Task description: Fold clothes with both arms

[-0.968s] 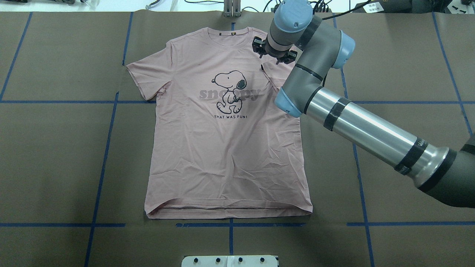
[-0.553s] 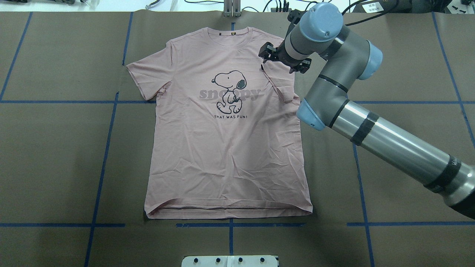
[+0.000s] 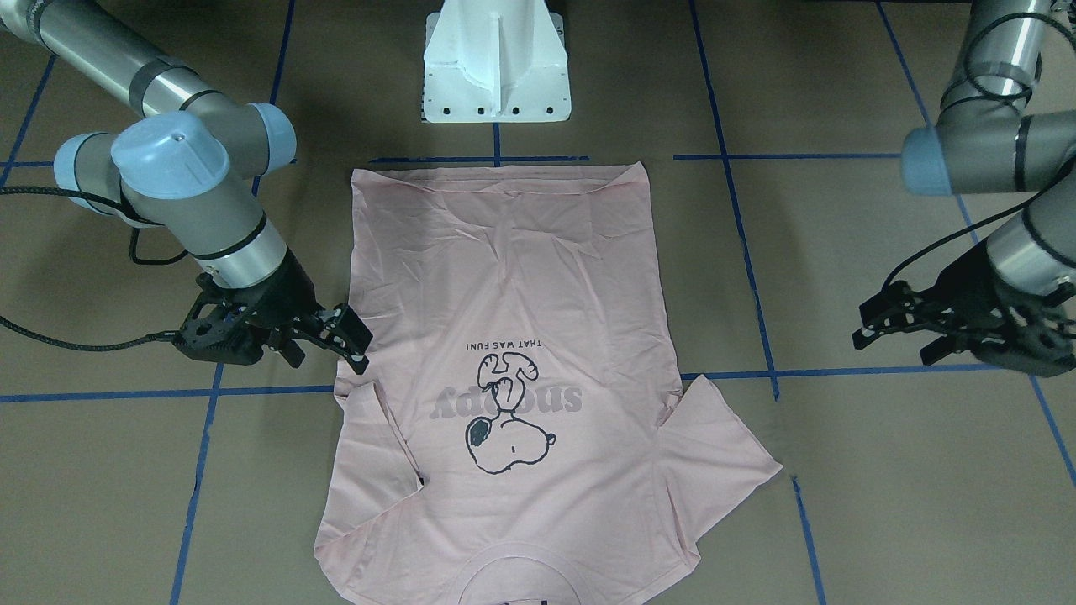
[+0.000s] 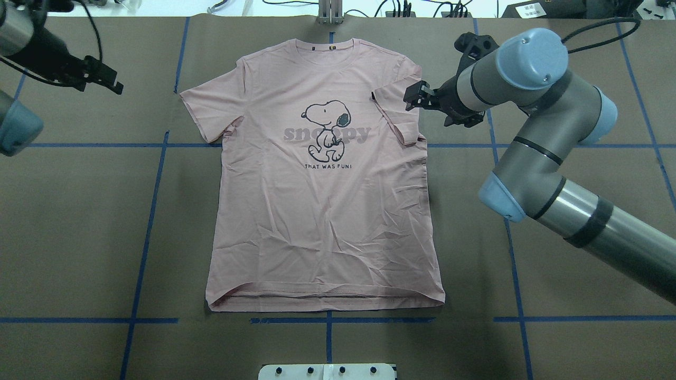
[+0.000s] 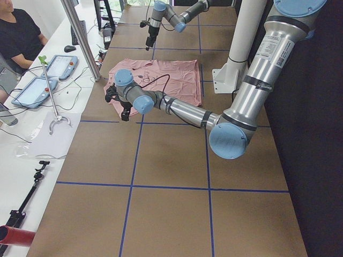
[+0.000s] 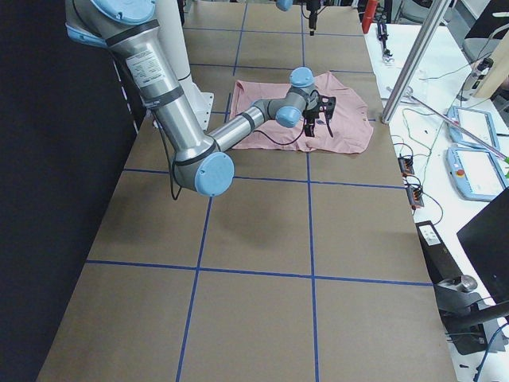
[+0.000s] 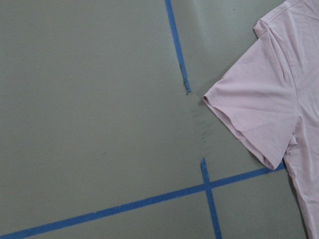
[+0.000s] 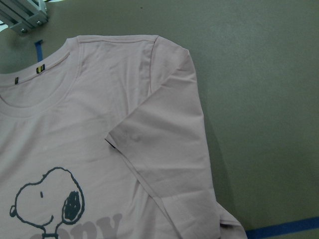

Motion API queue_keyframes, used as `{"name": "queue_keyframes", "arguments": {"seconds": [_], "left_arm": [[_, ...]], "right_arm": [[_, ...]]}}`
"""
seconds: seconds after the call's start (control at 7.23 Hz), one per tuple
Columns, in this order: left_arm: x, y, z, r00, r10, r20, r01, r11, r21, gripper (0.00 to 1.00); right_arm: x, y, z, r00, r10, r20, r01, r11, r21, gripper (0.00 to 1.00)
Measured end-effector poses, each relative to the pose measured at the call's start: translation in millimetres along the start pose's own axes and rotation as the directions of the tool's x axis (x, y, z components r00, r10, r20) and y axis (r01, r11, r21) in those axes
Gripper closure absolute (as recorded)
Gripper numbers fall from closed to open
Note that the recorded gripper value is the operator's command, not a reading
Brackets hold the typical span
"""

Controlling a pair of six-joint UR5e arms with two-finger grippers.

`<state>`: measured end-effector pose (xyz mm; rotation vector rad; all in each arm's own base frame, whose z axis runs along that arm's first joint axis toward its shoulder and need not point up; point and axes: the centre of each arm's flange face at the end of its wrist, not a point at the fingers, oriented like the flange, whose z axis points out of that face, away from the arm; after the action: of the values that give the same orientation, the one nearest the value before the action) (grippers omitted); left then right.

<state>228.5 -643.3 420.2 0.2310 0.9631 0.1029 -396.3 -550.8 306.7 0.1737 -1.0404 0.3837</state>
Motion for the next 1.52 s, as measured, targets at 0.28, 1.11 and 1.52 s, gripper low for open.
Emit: {"name": "queue_keyframes", "arguments": {"seconds": [0.28,1.11,1.52], "left_arm": [[34,-49,66,0.996,-0.05,0.067,0.045,0.996,0.074,0.26],[61,-40,157,0.994,-0.018,0.107,-0.001,0.984,0.176,0.53],[55,-40,162,0.993,-0.02,0.119,-0.001,0.985,0.173,1.0]], "right_arm": [[22,13,-22,1.0,-0.002,0.014,0.003,1.0,-0.007,0.0],[30,17,-26,1.0,0.003,0.013,-0.003,1.0,-0.008,0.0],[29,18,-25,1.0,0.003,0.012,-0.003,1.0,-0.01,0.0]]}}
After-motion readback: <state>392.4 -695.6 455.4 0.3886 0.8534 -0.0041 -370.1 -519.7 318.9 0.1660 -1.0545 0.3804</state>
